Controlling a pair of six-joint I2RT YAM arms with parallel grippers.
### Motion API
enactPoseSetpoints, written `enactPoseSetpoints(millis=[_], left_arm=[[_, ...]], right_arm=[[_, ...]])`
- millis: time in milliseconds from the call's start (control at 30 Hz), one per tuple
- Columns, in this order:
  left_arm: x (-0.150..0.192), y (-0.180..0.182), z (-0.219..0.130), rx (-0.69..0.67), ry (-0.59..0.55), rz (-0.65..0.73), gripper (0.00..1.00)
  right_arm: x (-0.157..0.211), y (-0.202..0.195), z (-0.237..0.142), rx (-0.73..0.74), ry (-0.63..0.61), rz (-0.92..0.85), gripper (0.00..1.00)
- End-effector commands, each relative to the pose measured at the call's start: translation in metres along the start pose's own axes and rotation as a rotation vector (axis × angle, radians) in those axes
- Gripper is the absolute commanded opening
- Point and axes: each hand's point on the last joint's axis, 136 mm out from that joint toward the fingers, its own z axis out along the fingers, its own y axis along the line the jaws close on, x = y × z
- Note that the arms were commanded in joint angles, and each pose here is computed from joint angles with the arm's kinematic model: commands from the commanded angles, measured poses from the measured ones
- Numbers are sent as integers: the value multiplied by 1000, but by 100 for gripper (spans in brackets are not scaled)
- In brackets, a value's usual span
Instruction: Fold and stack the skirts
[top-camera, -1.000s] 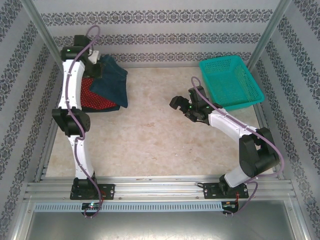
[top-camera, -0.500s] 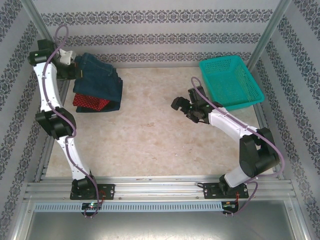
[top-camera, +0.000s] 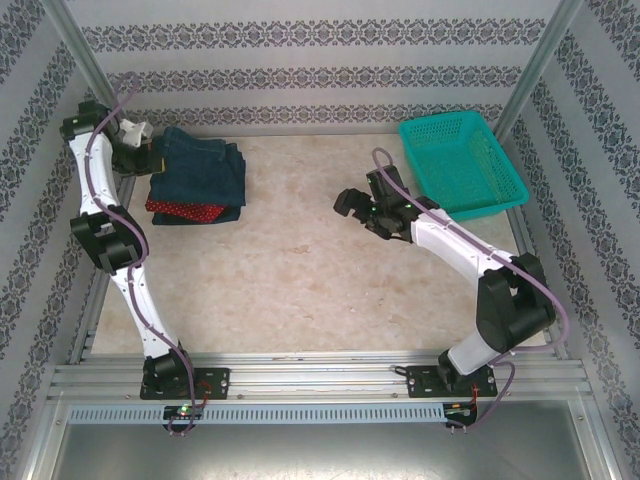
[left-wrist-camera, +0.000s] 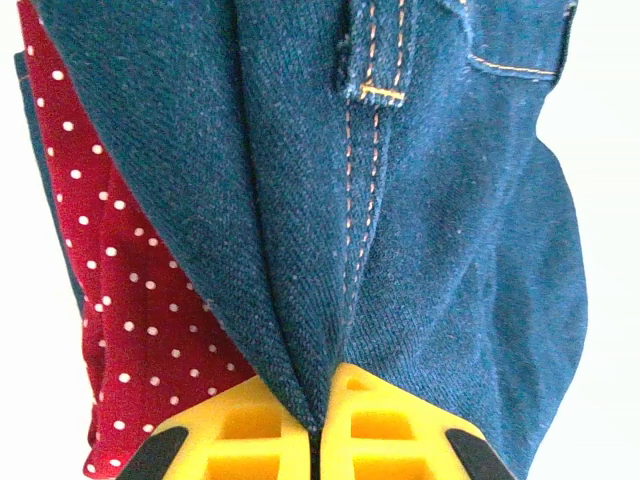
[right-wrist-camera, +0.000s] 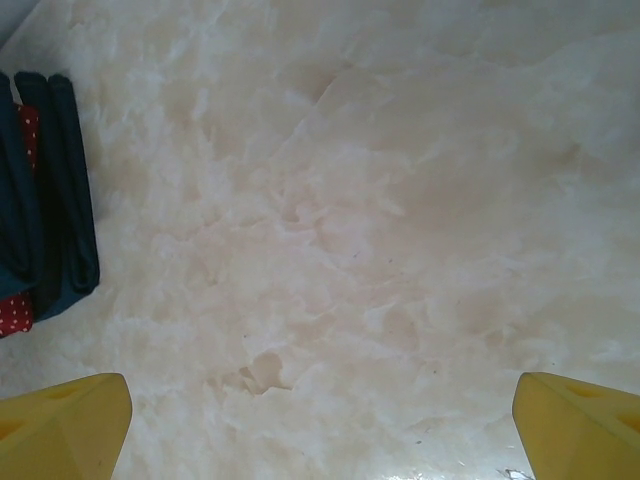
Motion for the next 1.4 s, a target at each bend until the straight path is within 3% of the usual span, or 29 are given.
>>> enactPoseSetpoints(millis=[0, 200, 367, 400, 467, 667, 800, 967, 1133, 1367], left_arm=[[-7, 30, 10, -95, -23, 41, 0], [3, 50, 42, -107, 12, 37, 0], [3, 62, 47, -149, 9, 33, 3], [1, 62, 44, -152, 1, 26, 11], [-4, 62, 34, -174, -18, 6, 40], [-31, 33, -20, -213, -177, -168, 74], [-28, 0, -27, -164, -300, -341, 100], [-3, -48, -26, -41, -472, -455, 100], [37, -85, -2, 23, -443, -551, 100], [64, -94, 41, 77, -432, -683, 100]], right_arm=[[-1, 4, -2, 25, -17, -50, 98], [-1, 0, -6, 34, -25, -50, 98], [1, -6, -9, 48, -33, -53, 98], [1, -7, -10, 52, -35, -54, 98], [1, -9, -10, 58, -37, -54, 98], [0, -13, -10, 61, -48, -52, 98], [-4, -7, -7, 37, -61, -42, 98], [-7, 0, -2, 17, -51, -56, 98], [-10, 1, 2, -4, -51, -50, 98], [-10, 1, 4, -33, -60, -28, 98]])
